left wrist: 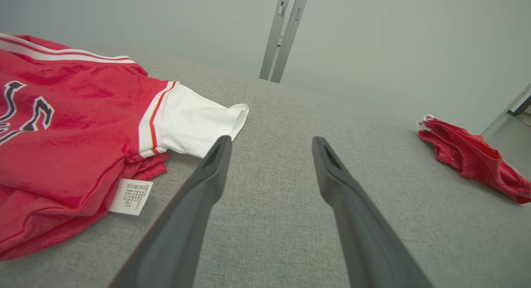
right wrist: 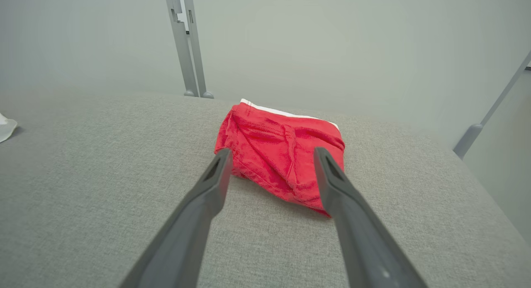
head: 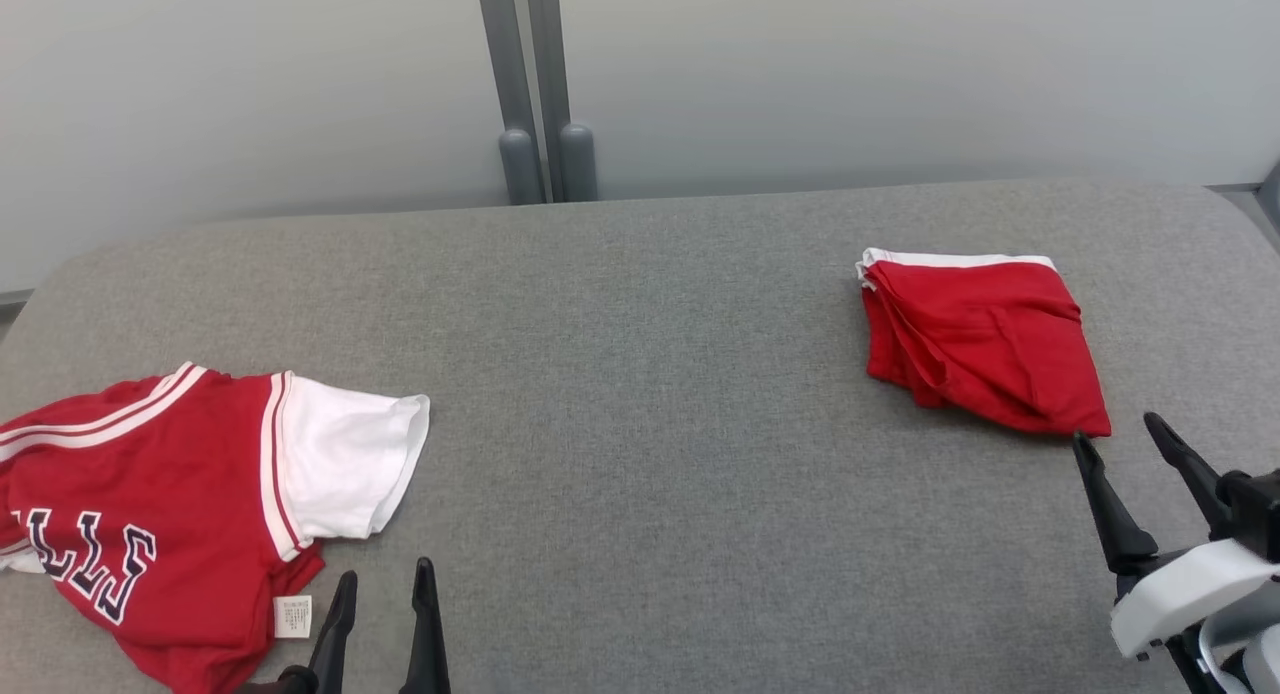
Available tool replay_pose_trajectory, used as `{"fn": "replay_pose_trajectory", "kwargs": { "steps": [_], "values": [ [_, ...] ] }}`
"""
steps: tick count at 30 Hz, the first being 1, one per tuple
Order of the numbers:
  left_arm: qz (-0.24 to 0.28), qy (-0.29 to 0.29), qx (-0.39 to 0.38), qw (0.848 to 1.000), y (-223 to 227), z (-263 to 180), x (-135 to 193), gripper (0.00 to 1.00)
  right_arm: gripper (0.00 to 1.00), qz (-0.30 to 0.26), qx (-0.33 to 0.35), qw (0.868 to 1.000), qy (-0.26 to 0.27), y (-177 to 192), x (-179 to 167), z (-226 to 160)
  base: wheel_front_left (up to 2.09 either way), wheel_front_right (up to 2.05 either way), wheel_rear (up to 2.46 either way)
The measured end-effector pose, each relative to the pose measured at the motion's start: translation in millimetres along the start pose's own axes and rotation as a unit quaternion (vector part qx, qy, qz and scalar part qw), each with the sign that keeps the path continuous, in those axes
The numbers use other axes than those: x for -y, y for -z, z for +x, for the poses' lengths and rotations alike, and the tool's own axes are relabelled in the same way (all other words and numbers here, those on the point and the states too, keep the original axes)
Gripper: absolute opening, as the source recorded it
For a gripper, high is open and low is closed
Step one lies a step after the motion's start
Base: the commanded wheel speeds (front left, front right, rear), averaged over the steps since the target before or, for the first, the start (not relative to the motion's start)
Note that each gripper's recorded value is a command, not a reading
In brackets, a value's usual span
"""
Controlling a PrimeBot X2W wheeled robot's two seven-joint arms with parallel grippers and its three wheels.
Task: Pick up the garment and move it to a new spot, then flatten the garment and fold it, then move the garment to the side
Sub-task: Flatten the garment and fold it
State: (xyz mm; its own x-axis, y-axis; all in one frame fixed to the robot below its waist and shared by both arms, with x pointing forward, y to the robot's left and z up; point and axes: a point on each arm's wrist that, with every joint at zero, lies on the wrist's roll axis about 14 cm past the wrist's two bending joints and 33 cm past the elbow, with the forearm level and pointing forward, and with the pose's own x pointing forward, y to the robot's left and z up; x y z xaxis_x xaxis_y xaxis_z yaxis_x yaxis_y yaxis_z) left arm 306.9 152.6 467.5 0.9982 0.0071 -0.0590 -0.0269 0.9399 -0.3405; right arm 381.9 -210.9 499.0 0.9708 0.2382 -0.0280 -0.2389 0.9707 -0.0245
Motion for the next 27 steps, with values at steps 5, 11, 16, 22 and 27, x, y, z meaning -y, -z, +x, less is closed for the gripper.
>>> {"fn": "replay_pose_trajectory", "kwargs": {
  "steps": [5,11,16,22,27],
  "values": [
    [0.011,0.016,0.022,1.000,-12.9,1.5,1.7,1.00,1.00,-0.024,-0.002,0.998,0.060,8.4,22.4,-29.6,0.00,0.00,0.00],
    [0.030,0.020,0.019,0.999,-11.4,0.6,-3.9,1.00,1.00,-0.018,0.009,0.995,0.095,8.0,25.7,-45.2,0.00,0.00,0.00],
    [0.034,0.019,0.017,0.999,-10.7,1.8,-6.7,1.00,1.00,-0.006,0.008,0.995,0.104,12.4,22.1,-49.4,0.00,0.00,0.00],
    [0.033,0.028,0.008,0.999,-5.8,8.2,-0.7,1.00,0.00,0.009,0.016,0.993,0.119,9.0,31.9,-40.2,0.00,0.00,0.00],
    [0.033,0.071,0.015,0.997,-10.0,36.8,26.8,1.00,0.00,-0.032,0.019,0.992,0.119,-9.1,63.8,7.9,0.00,0.00,0.00]
  ]
}}
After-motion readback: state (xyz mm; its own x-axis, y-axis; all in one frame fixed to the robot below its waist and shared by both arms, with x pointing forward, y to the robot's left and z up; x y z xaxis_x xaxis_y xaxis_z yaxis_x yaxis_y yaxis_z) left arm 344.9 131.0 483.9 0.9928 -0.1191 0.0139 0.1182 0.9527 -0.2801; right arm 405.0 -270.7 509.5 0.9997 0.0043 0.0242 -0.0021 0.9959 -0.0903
